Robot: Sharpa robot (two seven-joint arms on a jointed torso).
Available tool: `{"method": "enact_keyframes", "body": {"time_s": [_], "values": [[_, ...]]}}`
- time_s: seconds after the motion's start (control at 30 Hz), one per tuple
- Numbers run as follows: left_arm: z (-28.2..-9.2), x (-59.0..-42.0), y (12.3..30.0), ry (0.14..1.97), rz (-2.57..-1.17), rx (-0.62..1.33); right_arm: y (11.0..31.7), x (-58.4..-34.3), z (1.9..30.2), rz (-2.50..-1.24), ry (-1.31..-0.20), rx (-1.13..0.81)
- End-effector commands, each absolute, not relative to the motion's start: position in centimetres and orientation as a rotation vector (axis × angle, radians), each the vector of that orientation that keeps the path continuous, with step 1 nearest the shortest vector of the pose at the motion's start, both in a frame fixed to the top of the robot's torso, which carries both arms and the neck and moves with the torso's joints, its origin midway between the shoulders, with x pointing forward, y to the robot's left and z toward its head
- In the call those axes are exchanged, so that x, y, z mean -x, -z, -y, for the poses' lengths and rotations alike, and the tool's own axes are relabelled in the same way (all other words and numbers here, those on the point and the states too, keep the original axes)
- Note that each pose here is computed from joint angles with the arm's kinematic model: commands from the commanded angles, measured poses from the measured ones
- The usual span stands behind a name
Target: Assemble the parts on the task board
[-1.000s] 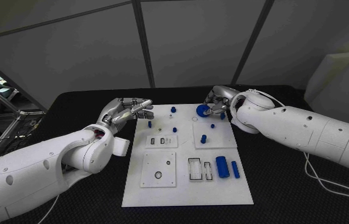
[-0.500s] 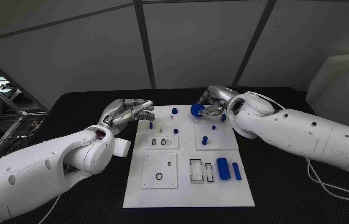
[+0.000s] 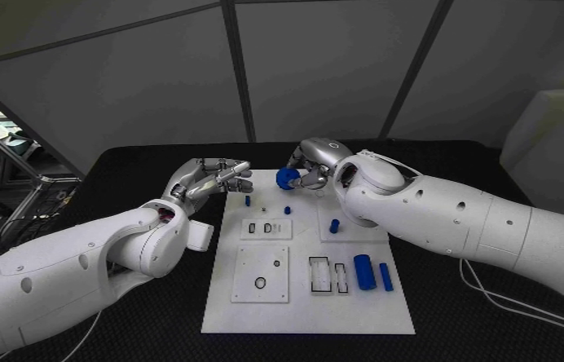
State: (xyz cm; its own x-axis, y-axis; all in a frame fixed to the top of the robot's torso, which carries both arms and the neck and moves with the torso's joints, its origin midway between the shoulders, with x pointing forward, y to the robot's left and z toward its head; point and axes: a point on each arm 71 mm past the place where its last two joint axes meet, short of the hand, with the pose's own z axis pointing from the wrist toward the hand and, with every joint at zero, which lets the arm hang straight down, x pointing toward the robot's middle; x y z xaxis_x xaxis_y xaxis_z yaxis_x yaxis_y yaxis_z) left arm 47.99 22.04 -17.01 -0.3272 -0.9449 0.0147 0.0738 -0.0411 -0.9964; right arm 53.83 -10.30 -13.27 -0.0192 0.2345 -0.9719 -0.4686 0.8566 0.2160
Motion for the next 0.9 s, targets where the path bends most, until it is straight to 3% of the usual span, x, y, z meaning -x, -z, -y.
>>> {"method": "enact_keyframes", "body": {"time_s": [0.03,0.4,0.9], "values": [[-21.9,-48.0,16.9,1.523,-1.374,0.987,13.3,-53.9,9.7,-1.468,-0.542,0.238],[-21.8,-48.1,16.9,1.525,-1.375,0.987,14.5,-54.1,8.0,-1.519,-0.537,0.285],[-21.7,-48.0,16.9,1.526,-1.377,0.987,15.1,-54.7,7.9,-1.566,-0.484,0.285]]}}
